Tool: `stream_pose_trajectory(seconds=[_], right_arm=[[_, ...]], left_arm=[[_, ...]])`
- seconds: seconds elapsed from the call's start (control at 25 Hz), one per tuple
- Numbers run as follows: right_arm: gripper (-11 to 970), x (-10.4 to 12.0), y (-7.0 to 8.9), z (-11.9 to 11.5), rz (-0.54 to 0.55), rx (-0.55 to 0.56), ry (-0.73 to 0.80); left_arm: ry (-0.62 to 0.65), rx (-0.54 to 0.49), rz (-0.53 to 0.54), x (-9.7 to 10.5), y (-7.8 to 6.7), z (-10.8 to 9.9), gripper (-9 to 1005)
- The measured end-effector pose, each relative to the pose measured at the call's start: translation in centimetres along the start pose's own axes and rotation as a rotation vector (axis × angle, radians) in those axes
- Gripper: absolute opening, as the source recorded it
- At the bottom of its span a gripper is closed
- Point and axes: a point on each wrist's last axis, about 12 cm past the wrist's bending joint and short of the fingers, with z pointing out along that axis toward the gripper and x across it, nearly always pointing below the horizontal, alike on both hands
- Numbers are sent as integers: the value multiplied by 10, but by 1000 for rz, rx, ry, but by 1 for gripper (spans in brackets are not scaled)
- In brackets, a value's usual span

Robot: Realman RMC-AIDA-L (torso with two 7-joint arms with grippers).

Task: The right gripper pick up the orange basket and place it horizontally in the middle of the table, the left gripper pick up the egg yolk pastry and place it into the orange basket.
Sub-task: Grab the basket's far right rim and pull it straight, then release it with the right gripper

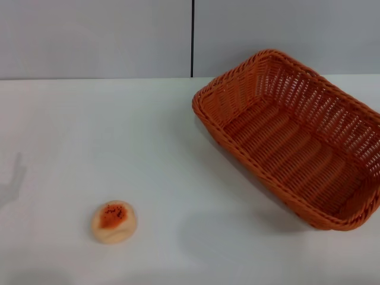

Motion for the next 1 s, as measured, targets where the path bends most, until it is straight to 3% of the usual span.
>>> stream_pose_trajectory(seconds=[0.24, 0.4, 0.64, 0.88, 1.0], right_arm=[[507, -31, 22, 46, 12, -179, 335], [495, -43, 38, 63, 15, -272, 515], [478, -43, 50, 87, 10, -211, 669], [460, -37, 58, 100, -3, -188, 685], [451, -23, 58, 111, 6, -186, 694]], left_arm=[[18, 10, -1, 2, -1, -5, 787], [31, -1, 2, 2, 1, -11, 785], [42, -15, 4, 3, 3, -18, 783], [53, -24, 11, 3, 5, -24, 781], [57, -27, 16, 3, 6, -26, 780]])
